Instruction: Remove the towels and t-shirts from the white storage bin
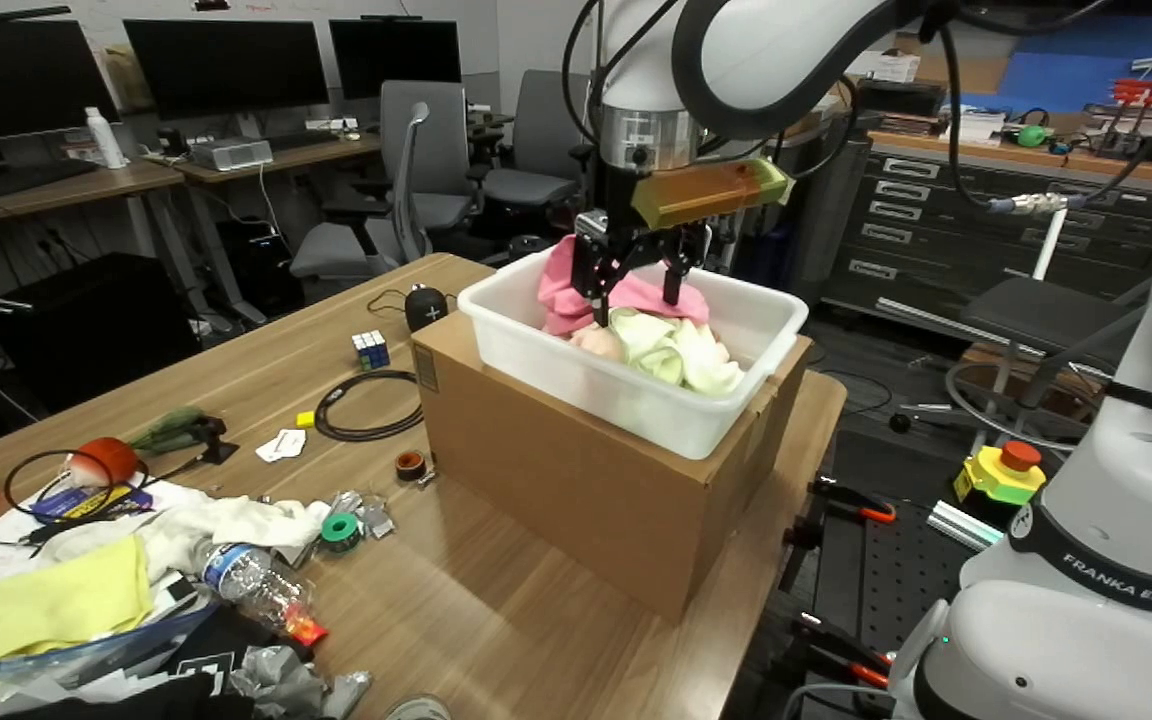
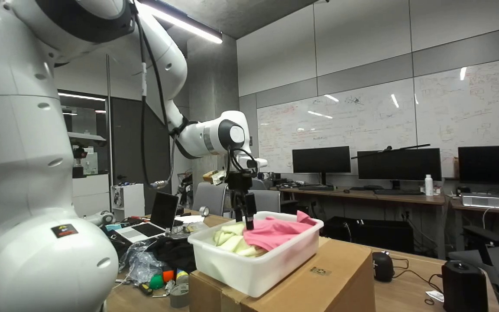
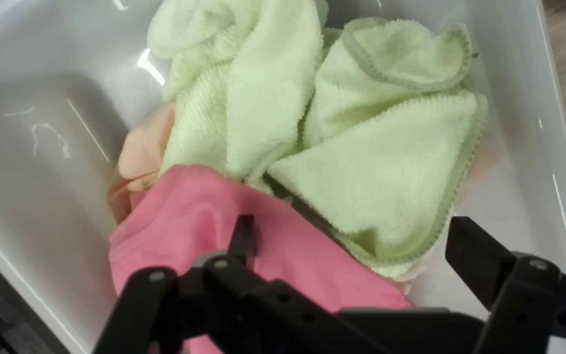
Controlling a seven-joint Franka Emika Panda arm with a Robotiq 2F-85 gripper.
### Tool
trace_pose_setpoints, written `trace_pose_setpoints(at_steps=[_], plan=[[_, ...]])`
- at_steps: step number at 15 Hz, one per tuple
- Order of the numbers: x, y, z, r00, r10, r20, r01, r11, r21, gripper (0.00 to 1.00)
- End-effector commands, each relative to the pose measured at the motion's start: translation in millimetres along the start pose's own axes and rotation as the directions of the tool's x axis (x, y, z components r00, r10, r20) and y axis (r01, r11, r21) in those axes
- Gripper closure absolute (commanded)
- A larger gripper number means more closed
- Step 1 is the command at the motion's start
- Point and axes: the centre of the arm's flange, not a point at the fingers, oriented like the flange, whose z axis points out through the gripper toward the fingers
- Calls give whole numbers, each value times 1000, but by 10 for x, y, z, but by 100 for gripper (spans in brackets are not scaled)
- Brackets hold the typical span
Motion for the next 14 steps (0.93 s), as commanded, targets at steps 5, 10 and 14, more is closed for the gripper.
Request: trace_pose_setpoints(at_steps=[5, 10, 14], plan=[[-45, -214, 77, 985, 156, 75, -156, 988, -10, 0], [-128, -242, 90, 970, 221, 103, -218, 975, -43, 0], [-207, -227, 172, 947, 267, 179, -260, 964, -59, 0]])
